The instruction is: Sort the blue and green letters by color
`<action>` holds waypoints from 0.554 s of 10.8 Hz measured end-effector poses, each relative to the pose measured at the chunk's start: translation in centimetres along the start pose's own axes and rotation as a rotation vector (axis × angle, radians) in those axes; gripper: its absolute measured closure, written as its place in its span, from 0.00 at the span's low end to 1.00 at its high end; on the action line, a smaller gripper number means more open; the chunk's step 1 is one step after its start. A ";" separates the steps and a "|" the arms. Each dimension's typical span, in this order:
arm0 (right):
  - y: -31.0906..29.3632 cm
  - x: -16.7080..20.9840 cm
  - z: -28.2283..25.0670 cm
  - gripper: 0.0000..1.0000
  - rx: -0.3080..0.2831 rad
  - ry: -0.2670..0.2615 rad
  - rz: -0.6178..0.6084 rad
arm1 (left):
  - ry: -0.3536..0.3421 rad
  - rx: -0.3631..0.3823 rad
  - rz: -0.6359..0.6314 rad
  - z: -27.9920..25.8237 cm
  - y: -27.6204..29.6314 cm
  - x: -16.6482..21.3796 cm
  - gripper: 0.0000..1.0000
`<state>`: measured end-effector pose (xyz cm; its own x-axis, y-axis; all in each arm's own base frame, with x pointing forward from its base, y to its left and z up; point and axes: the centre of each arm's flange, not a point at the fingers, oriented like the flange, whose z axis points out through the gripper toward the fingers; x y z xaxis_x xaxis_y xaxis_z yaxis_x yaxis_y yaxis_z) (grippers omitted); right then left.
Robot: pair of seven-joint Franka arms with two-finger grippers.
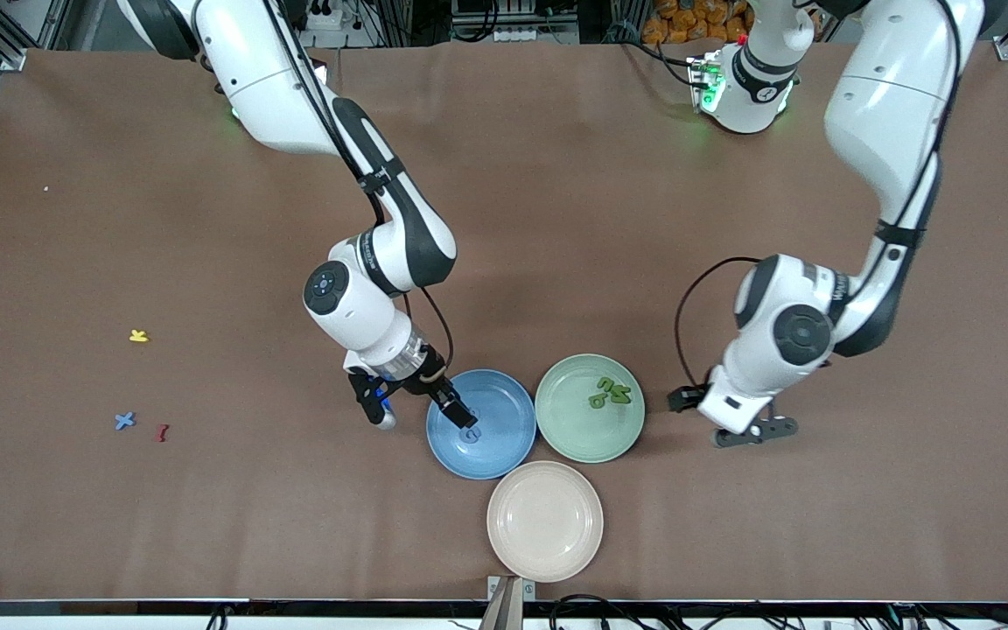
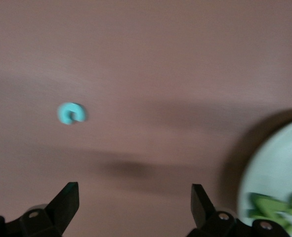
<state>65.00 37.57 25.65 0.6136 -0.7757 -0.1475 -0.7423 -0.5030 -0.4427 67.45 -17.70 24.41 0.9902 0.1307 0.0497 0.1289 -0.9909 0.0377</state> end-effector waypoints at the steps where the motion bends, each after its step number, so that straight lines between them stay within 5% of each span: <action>1: 0.3 0.9 0.0 0.00 -0.017 0.017 -0.017 | -0.006 0.005 0.038 0.3 -3.1 0.9 0.00; 6: 3.7 9.8 -2.4 0.00 -0.209 -0.011 -0.186 | -0.019 0.048 0.087 1.1 -13.0 3.0 0.00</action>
<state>67.62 27.17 24.71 0.7463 -0.6594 -0.0912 -0.6557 -0.7046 -0.2713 68.79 -4.48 23.00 0.9985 0.0435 0.0320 0.0440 -0.9989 -0.0139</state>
